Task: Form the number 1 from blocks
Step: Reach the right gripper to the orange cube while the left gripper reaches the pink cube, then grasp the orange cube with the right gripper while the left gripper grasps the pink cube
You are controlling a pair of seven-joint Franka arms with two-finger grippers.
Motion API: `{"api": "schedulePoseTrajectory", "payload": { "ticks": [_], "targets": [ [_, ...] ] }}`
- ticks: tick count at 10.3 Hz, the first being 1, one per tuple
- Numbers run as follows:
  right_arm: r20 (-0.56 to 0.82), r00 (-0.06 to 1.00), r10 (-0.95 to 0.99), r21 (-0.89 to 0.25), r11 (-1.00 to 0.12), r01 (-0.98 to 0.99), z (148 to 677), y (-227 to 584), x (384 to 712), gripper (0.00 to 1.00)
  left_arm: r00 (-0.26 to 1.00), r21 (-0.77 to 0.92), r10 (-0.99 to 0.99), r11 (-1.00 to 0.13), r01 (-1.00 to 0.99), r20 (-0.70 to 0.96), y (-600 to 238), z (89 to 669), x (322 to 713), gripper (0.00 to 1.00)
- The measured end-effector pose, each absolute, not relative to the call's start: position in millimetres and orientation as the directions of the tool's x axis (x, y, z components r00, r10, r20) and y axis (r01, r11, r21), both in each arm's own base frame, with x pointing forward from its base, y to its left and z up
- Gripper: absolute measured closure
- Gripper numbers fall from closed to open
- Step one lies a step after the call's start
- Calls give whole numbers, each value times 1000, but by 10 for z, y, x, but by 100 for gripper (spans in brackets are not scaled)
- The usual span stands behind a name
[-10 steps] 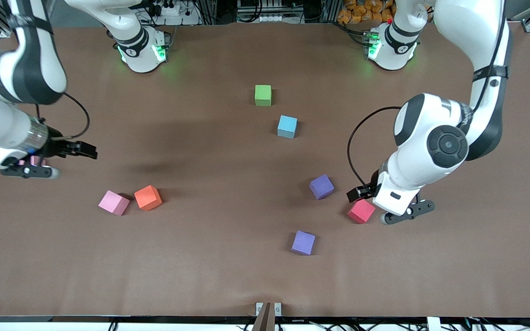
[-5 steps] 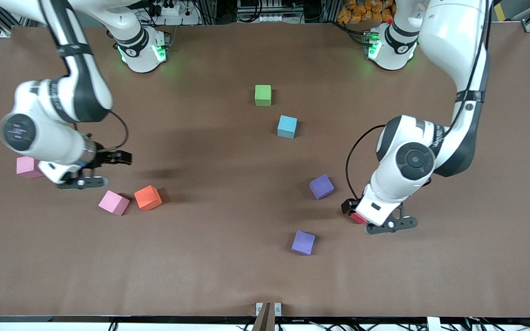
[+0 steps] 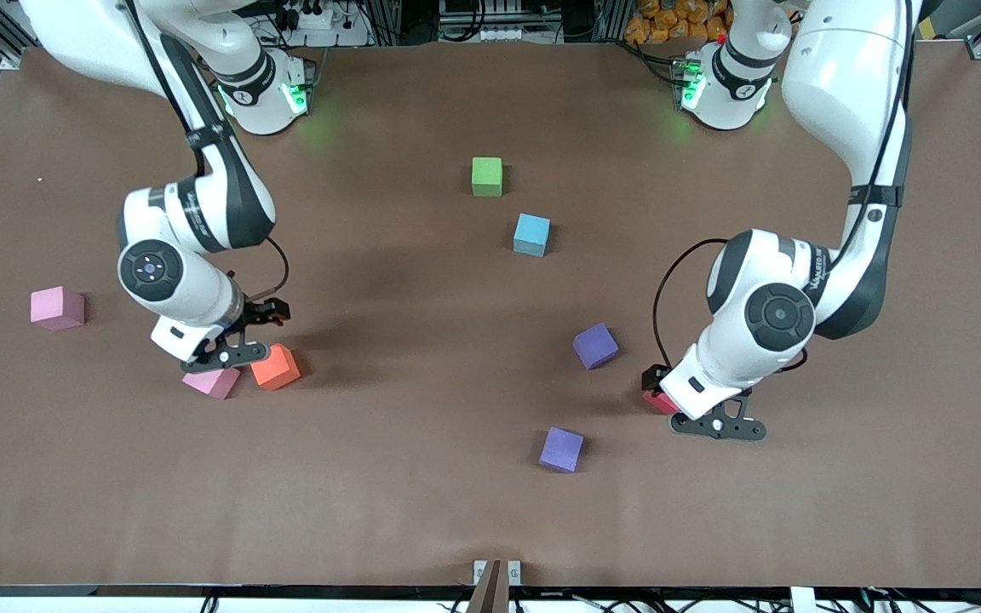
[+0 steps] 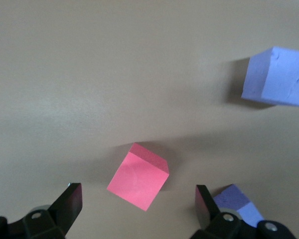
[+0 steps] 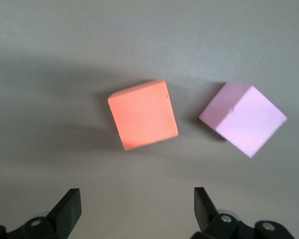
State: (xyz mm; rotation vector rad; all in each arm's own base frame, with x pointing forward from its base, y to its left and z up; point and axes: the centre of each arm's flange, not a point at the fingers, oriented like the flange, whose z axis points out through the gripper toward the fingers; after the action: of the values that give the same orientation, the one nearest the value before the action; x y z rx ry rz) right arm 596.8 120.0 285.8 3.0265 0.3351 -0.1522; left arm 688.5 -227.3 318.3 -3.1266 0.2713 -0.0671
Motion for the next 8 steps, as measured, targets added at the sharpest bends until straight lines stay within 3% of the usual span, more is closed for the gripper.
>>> {"api": "schedulePoseTrajectory", "payload": {
  "ticks": [4, 8],
  "targets": [
    [-55, 975, 217, 81, -972, 221, 2755, 1208, 6147, 0, 905, -80, -424, -901, -426, -35, -2431, 2720, 6735, 0],
    [-22, 951, 309, 74, -948, 310, 2527, 1317, 6311, 0, 823, -122, -564, -814, -568, -70, -2496, 2614, 6664, 0]
  ]
}}
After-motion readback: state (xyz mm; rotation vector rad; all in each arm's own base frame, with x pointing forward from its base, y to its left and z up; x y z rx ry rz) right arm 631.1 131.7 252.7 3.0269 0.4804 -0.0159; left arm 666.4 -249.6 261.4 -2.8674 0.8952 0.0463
